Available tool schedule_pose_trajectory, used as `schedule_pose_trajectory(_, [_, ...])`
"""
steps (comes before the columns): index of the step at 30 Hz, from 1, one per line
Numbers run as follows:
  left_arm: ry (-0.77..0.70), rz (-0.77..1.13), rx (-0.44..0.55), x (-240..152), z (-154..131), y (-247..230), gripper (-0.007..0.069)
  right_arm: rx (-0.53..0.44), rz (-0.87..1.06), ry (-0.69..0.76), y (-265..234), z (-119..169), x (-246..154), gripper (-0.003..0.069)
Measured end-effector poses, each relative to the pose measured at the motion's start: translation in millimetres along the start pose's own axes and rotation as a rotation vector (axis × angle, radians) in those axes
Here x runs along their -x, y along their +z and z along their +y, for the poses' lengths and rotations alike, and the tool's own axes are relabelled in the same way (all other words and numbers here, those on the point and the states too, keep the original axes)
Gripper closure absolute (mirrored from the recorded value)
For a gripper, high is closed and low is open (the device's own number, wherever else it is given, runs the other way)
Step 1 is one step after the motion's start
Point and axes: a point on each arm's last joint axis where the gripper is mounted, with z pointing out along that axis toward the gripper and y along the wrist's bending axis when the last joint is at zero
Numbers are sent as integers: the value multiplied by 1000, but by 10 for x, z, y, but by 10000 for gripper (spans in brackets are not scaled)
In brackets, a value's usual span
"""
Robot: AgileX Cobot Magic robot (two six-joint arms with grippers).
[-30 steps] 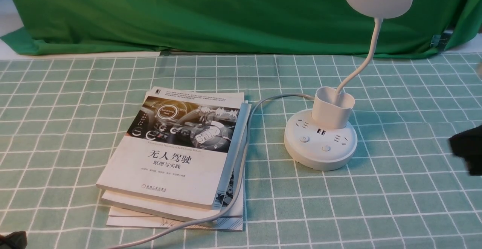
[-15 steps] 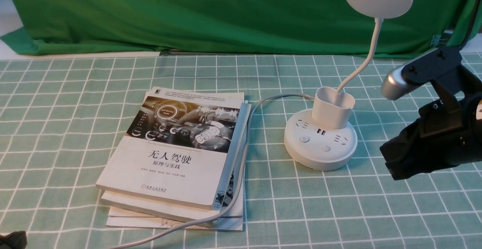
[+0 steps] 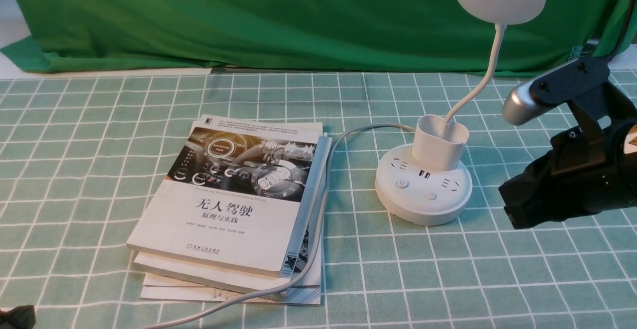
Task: Turn on the table lamp.
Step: 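Press the button on the base of the white desk lamp with the right gripper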
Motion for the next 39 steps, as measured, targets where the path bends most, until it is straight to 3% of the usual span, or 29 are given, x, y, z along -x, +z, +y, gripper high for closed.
schedule_pose_trajectory(20, [1,0,0,0,0,0,604,-38,7,102,944,-180,32,631])
schedule_pose_trajectory(39, [4,0,0,0,0,0,604,-78,-67,118,1337,-180,41,631])
